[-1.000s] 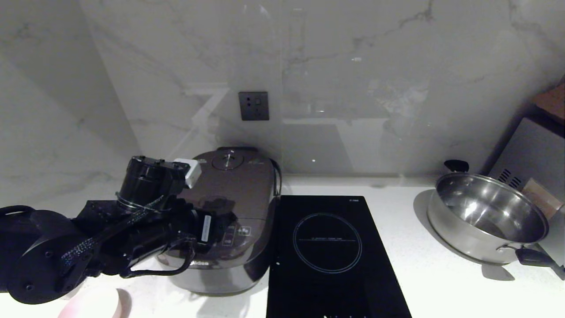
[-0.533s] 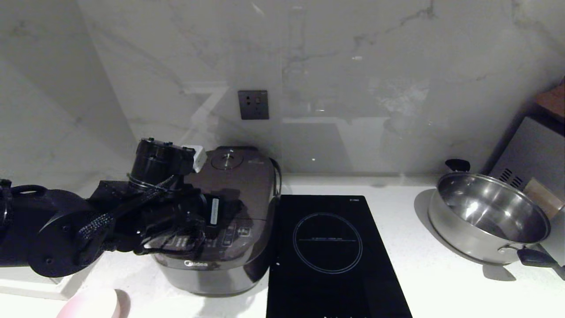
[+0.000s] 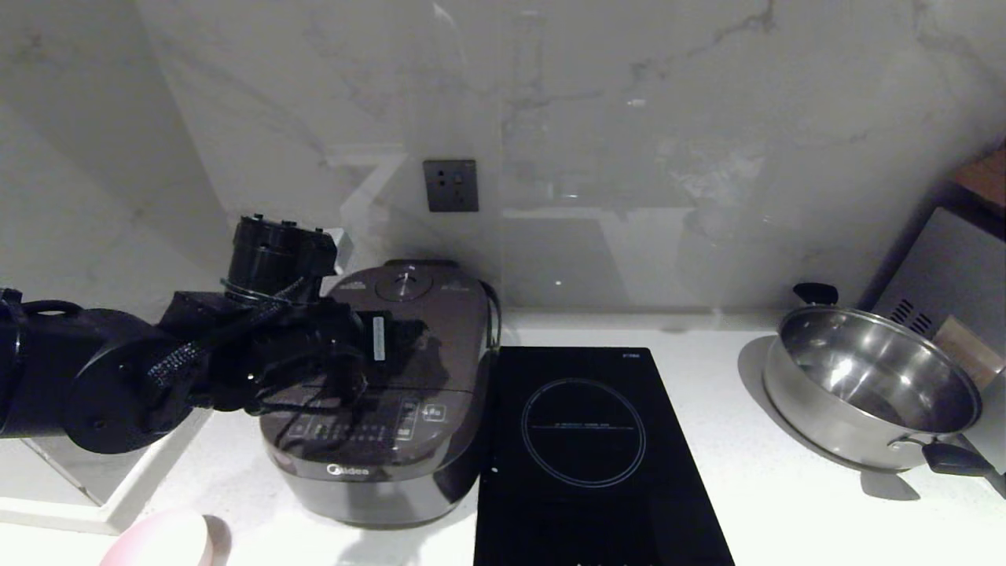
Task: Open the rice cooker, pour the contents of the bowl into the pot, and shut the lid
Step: Close the rice cooker
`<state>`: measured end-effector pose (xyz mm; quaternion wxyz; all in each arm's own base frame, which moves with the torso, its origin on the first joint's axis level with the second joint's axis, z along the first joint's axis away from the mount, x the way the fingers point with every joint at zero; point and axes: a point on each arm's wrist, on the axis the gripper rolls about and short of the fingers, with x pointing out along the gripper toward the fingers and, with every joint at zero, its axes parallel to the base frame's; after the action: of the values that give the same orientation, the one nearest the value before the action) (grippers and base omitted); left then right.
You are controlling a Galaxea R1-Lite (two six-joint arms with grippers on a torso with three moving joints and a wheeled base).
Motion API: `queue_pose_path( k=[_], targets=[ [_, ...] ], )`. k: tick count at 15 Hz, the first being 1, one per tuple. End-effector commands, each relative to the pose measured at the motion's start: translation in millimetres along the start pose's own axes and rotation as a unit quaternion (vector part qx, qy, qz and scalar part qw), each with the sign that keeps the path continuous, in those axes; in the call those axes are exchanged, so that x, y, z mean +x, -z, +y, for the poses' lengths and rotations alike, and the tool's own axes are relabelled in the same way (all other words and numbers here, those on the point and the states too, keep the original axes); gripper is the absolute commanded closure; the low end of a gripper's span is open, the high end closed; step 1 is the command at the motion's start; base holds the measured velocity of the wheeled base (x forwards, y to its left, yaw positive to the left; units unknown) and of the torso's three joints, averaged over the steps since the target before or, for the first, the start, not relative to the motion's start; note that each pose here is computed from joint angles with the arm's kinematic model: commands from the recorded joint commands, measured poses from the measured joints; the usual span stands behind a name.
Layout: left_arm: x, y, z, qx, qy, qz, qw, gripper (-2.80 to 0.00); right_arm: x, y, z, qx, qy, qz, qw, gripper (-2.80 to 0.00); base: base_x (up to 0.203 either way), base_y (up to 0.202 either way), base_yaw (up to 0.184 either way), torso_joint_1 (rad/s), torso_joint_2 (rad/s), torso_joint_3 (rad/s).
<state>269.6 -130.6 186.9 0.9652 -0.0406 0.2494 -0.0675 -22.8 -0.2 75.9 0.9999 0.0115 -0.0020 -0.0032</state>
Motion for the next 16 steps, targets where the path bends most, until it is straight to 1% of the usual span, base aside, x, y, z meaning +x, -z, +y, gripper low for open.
queue_pose_path(
  k=[1,4,6,9,10,12,13,16],
  targets=[
    [-7.0,-11.2,5.8,-0.014,-0.005,-0.023,0.9996,-2.8,-0.1,0.0,0.0,0.0,0.0,-0.001,1.0,0.0,0.0,0.0,0.0,0.0,0.0,0.0],
    [-19.5,-16.7,11.6,-0.02,-0.005,-0.035,0.9992,-2.8,-0.1,0.0,0.0,0.0,0.001,-0.001,1.0,0.0,0.0,0.0,0.0,0.0,0.0,0.0],
    [-34.4,-7.7,15.0,-0.017,0.0,-0.01,0.9998,-2.8,0.0,-0.1,0.0,0.0,0.0,-0.001,1.0,0.0,0.0,0.0,0.0,0.0,0.0,0.0],
    [-61.0,4.7,16.6,-0.045,0.065,0.021,0.9967,-2.8,-0.1,-0.1,0.0,0.0,0.0,-0.001,1.0,0.0,0.0,0.0,0.0,0.0,0.0,0.0],
    [-68.5,7.9,18.5,-0.052,0.078,0.031,0.9951,-2.8,-0.1,0.0,0.0,0.0,0.0,-0.001,1.0,0.0,0.0,0.0,0.0,0.0,0.0,0.0],
    [-80.9,13.2,23.8,-0.056,0.077,0.045,0.9944,-2.8,-0.1,0.0,0.0,0.0,0.0,-0.001,1.0,0.0,0.0,0.0,0.0,0.0,0.0,0.0],
    [-87.0,15.6,25.9,-0.056,0.078,0.046,0.9944,0.0,-0.1,0.0,0.0,0.0,0.0,-0.001,1.0,0.0,0.0,0.0,0.0,0.0,0.0,0.0],
    [-110.7,16.2,32.2,-0.058,0.093,0.024,0.9937,0.0,-0.1,0.0,0.0,0.0,-0.001,-0.001,1.0,0.0,0.0,0.0,0.0,0.0,0.0,0.0]
  ],
)
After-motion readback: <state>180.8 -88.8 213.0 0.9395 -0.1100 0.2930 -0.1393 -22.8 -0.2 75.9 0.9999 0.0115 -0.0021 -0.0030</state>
